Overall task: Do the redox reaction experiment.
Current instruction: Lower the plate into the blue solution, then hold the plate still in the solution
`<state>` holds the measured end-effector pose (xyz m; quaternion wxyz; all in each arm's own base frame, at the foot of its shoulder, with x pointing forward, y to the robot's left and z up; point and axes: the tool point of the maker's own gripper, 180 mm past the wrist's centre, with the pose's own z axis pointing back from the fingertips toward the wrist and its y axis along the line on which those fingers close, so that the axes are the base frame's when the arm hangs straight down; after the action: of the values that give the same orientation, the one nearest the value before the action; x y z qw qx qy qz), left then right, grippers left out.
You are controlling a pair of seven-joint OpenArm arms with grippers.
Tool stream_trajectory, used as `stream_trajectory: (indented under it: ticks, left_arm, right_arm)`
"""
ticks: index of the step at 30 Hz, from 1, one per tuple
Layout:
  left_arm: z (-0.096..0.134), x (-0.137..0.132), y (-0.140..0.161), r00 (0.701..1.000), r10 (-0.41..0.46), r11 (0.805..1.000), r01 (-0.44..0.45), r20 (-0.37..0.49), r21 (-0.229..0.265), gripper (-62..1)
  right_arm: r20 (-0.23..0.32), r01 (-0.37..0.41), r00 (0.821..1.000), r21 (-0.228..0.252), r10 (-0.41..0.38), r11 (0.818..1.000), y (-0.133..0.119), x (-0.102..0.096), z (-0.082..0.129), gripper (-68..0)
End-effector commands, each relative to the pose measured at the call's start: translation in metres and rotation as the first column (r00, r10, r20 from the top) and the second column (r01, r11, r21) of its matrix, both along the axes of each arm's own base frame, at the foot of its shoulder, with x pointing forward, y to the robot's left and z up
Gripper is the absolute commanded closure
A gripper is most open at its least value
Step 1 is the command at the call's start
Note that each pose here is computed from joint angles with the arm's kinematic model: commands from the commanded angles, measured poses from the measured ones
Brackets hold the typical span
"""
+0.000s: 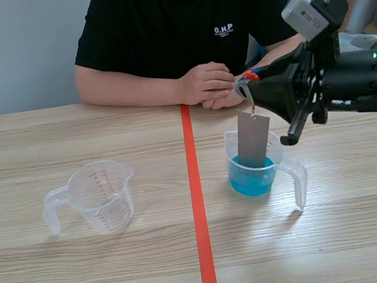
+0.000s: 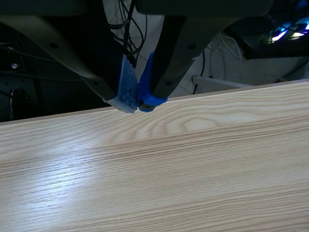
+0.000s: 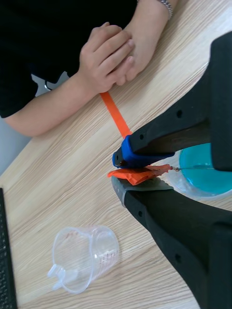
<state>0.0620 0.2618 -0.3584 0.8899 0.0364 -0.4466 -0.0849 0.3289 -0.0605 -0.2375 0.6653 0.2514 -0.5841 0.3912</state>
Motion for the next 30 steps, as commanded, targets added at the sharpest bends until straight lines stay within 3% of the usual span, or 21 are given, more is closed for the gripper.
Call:
stream_trajectory:
  ticks: [1,8,30]
  left_arm:
    - [0.002,0.001,-0.003,1.0,0.002,1.0,-0.001,0.011,-0.012,-4.7]
    - [0.002,0.001,-0.003,1.0,0.002,1.0,-0.001,0.011,-0.012,-4.7]
    - [0.002,0.001,-0.003,1.0,0.002,1.0,-0.001,0.011,-0.012,-4.7]
  right_arm:
    - [0.031,-0.007,1.0,0.017,0.006,1.0,0.001,0.004,0.01,-1.5]
    - [0.001,0.013,1.0,0.0,-0.013,1.0,-0.002,0.006,-0.007,-1.5]
    - [0.003,0.013,1.0,-0.012,-0.012,1.0,-0.003,0.006,-0.009,-1.5]
